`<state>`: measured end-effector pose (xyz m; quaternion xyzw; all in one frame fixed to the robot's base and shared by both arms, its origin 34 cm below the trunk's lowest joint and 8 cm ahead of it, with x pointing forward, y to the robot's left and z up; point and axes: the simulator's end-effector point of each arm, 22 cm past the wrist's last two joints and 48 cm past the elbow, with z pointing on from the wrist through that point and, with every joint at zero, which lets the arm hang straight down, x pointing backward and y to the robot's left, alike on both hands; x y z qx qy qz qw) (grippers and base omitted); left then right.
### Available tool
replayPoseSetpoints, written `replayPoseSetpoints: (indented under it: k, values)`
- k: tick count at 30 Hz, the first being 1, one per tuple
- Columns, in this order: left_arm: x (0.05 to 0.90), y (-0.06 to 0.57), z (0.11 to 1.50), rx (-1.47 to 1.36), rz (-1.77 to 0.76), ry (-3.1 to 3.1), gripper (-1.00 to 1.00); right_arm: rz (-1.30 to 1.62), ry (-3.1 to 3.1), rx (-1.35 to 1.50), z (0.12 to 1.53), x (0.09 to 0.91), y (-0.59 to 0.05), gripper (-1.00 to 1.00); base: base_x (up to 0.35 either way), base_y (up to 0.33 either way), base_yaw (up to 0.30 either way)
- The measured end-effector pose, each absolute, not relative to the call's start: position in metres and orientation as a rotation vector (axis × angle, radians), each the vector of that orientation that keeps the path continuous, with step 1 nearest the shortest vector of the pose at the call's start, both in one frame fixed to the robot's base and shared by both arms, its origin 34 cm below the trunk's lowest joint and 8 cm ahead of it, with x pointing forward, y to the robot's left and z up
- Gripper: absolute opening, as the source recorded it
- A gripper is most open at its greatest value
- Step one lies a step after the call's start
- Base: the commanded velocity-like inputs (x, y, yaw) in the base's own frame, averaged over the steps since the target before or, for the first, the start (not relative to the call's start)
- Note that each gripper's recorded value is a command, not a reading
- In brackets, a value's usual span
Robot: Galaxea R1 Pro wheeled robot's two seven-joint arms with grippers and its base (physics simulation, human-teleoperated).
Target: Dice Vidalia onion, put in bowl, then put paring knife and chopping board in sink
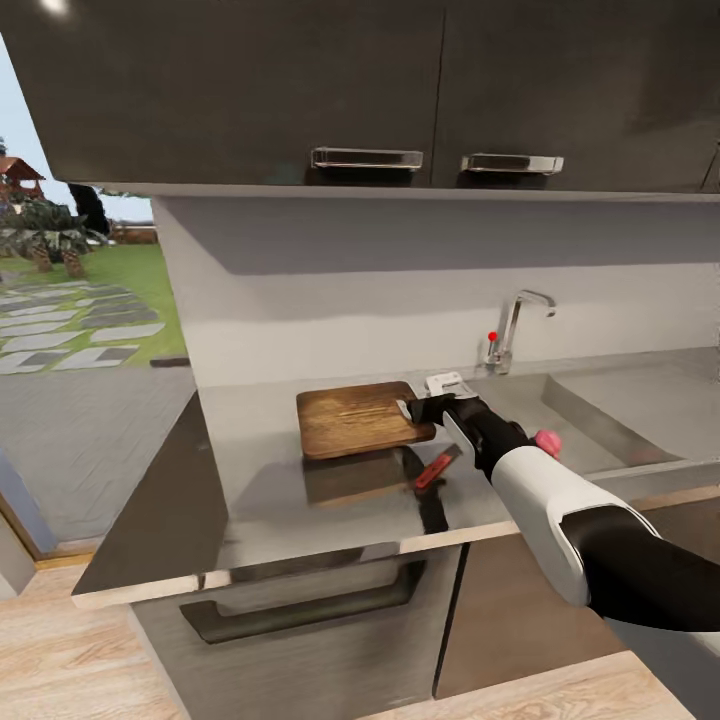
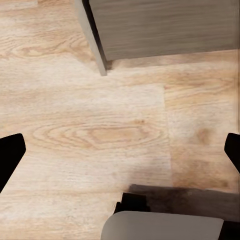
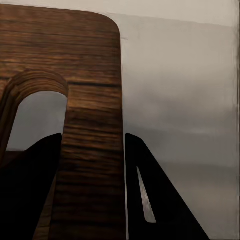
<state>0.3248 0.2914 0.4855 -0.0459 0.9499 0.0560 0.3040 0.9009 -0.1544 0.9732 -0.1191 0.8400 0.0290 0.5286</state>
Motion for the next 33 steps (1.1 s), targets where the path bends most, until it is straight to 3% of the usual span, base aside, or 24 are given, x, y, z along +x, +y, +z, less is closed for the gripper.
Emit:
replayPoseSetpoints:
  k: [33]
  values:
    - [0.3237, 0.2914, 0.4849, -0.122, 0.149, 2.520, 1.00, 0.080, 2.008, -0.280, 0.9709, 0.9013, -0.1526, -1.00, 0.000, -0.006, 0.000]
